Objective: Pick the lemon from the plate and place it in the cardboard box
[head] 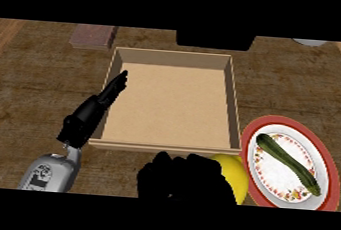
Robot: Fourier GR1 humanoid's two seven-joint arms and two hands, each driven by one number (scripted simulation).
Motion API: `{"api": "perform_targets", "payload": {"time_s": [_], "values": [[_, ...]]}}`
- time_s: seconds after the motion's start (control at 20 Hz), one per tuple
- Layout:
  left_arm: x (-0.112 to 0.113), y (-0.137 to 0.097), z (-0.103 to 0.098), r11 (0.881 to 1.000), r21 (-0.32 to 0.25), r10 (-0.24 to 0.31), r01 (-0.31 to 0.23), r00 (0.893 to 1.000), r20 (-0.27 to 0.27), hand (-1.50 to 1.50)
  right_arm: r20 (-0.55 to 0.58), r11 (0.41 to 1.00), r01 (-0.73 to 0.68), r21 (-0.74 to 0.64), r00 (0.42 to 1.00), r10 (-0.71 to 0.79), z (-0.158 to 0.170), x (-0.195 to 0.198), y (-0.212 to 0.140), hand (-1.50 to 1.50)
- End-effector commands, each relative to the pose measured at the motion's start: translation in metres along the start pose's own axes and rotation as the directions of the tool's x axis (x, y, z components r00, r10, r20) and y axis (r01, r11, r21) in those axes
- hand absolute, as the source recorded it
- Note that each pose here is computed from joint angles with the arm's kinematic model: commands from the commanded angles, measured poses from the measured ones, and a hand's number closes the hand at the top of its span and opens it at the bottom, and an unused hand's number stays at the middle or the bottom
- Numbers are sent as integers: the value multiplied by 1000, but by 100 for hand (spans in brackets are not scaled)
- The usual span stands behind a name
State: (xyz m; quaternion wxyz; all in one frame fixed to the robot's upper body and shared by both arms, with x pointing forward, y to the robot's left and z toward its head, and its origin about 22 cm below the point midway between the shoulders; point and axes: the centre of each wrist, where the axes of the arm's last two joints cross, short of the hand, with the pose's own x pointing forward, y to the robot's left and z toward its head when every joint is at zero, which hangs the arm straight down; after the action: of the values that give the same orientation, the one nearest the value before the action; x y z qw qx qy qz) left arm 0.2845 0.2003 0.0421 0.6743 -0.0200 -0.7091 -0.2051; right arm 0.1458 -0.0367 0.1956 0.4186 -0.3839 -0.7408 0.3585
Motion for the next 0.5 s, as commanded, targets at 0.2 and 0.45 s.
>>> {"api": "perform_targets", "payload": {"time_s": [0.2, 0.45], "values": [[3, 6, -2, 1000, -17, -16, 16, 1000, 10, 0, -139, 998, 56, -17, 989, -57, -71, 19, -18, 150], [2, 9, -5, 1000, 3, 1, -1, 1000, 3, 0, -164, 1000, 21, -12, 986, -23, -104, 24, -14, 150]]}}
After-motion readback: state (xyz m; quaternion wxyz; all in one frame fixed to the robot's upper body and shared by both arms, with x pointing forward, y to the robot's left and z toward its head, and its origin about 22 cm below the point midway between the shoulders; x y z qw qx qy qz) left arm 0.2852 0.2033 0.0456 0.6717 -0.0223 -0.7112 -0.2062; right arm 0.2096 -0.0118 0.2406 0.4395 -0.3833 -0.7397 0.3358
